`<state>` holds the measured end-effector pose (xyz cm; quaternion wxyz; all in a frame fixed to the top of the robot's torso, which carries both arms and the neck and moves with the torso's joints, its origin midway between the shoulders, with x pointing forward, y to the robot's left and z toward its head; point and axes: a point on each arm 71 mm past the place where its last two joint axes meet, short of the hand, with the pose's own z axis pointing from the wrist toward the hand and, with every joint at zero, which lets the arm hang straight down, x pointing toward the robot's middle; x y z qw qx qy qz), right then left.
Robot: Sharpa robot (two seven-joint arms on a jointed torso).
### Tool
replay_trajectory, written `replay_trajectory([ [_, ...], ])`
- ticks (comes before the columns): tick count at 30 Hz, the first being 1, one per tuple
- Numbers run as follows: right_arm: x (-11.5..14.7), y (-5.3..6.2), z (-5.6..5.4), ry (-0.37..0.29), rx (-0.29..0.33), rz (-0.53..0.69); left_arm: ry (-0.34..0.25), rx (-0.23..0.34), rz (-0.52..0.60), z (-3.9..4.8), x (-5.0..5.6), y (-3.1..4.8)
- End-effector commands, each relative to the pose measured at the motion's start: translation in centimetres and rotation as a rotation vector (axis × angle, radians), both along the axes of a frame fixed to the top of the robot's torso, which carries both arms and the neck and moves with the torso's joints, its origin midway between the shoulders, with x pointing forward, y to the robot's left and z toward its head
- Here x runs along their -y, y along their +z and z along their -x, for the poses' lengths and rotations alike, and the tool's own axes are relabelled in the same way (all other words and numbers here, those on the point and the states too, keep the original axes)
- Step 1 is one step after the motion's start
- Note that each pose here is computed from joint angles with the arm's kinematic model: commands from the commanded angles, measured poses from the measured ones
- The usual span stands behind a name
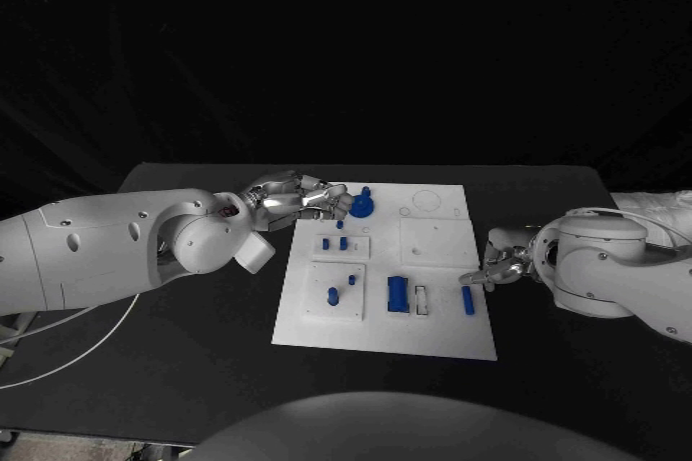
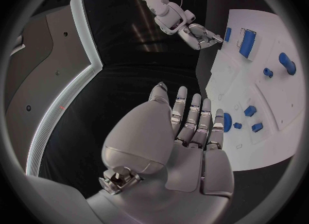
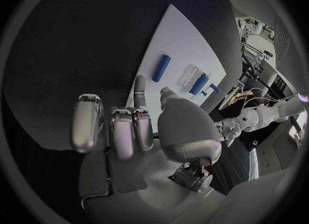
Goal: Assemble the parts on the task board
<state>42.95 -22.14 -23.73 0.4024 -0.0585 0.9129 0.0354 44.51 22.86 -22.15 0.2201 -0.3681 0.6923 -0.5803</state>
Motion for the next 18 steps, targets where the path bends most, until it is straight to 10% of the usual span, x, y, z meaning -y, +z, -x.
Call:
replay_trajectory([
  [1, 0.0, -0.5, 0.1, -0.013, -0.029, 0.007, -0.022, 0.001, 0.014, 0.16, 0.3, 0.10],
  [18, -0.6, -1.9, 0.2, -0.010, -0.039, 0.014, -0.019, 0.000, 0.011, 0.07, 0.1, 0.03],
])
